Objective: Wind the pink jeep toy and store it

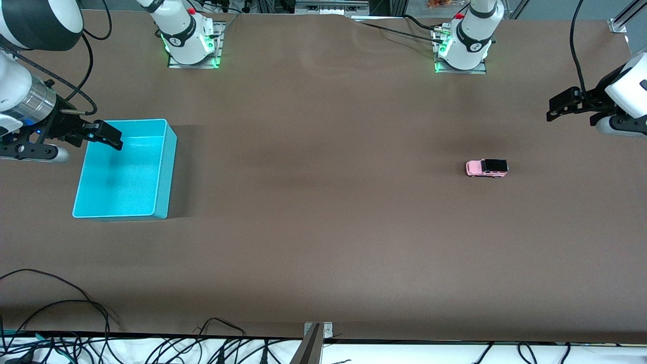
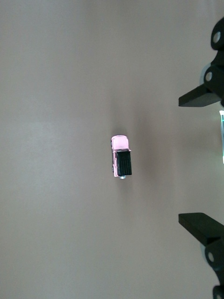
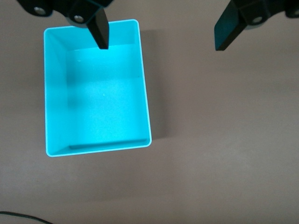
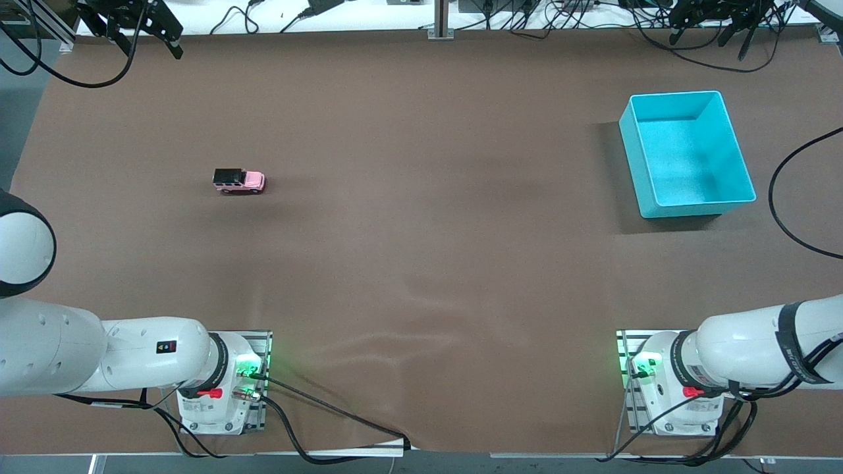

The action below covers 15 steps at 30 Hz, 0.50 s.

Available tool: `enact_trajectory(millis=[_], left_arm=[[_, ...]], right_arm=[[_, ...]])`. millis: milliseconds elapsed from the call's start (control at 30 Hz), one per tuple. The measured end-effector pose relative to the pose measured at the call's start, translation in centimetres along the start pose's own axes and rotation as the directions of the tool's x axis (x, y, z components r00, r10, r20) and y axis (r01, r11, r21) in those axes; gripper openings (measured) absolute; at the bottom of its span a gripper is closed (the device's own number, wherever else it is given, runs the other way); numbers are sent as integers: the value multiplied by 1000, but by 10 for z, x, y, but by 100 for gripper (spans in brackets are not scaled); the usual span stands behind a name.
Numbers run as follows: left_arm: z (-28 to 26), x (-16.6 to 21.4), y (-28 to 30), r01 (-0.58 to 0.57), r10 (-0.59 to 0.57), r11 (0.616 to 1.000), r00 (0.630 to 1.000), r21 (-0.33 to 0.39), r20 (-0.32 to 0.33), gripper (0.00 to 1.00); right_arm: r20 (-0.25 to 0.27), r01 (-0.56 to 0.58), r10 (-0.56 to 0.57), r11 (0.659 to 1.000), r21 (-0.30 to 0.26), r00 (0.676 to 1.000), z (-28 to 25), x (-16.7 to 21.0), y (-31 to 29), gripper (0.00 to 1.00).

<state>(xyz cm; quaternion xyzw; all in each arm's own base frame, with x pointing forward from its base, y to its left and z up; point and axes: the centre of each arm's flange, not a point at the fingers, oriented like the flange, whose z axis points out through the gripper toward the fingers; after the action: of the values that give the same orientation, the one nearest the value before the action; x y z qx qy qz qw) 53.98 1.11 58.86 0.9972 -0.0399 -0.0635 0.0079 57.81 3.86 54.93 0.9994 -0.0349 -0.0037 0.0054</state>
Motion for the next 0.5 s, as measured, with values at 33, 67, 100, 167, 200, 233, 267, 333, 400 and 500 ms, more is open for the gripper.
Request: enact_trajectory(millis=[33, 67, 100, 167, 200, 233, 267, 333, 400, 500], left_arm=[[3, 0, 0, 0, 0, 1000, 1000, -1, 7, 100], [6, 1, 0, 0, 0, 1000, 1000, -2, 14, 100], [10, 1, 0, 0, 0, 1000, 1000, -3, 22, 100], [21, 2, -1, 1, -1, 1000, 999, -5, 44, 100], [23, 2, -2, 2, -2, 1000, 999, -6, 49, 100], [28, 2, -3, 5, -5, 1000, 998, -7, 55, 100], [32, 3, -6, 10, -9, 1000, 998, -7, 55, 100], [40, 6, -12, 21, -21, 1000, 999, -7, 40, 100], [46, 8, -18, 29, -29, 1000, 999, -7, 22, 100], [61, 10, -22, 36, -36, 999, 999, -6, 11, 100]], right_arm=[[0, 1, -1, 1000, 0, 1000, 0, 0, -1, 100], [0, 1, -1, 1000, 0, 1000, 0, 0, -1, 100], [0, 1, -1, 1000, 0, 1000, 0, 0, -1, 100], [0, 1, -1, 1000, 0, 1000, 0, 0, 0, 100], [0, 1, -1, 1000, 0, 1000, 0, 0, 0, 100], [0, 1, -1, 1000, 0, 1000, 0, 0, 0, 100], [0, 1, -1, 1000, 0, 1000, 0, 0, 0, 100], [0, 1, -1, 1000, 0, 1000, 0, 0, 0, 100], [0, 1, -1, 1000, 0, 1000, 0, 0, 0, 100], [0, 1, -1, 1000, 0, 1000, 0, 0, 0, 100]])
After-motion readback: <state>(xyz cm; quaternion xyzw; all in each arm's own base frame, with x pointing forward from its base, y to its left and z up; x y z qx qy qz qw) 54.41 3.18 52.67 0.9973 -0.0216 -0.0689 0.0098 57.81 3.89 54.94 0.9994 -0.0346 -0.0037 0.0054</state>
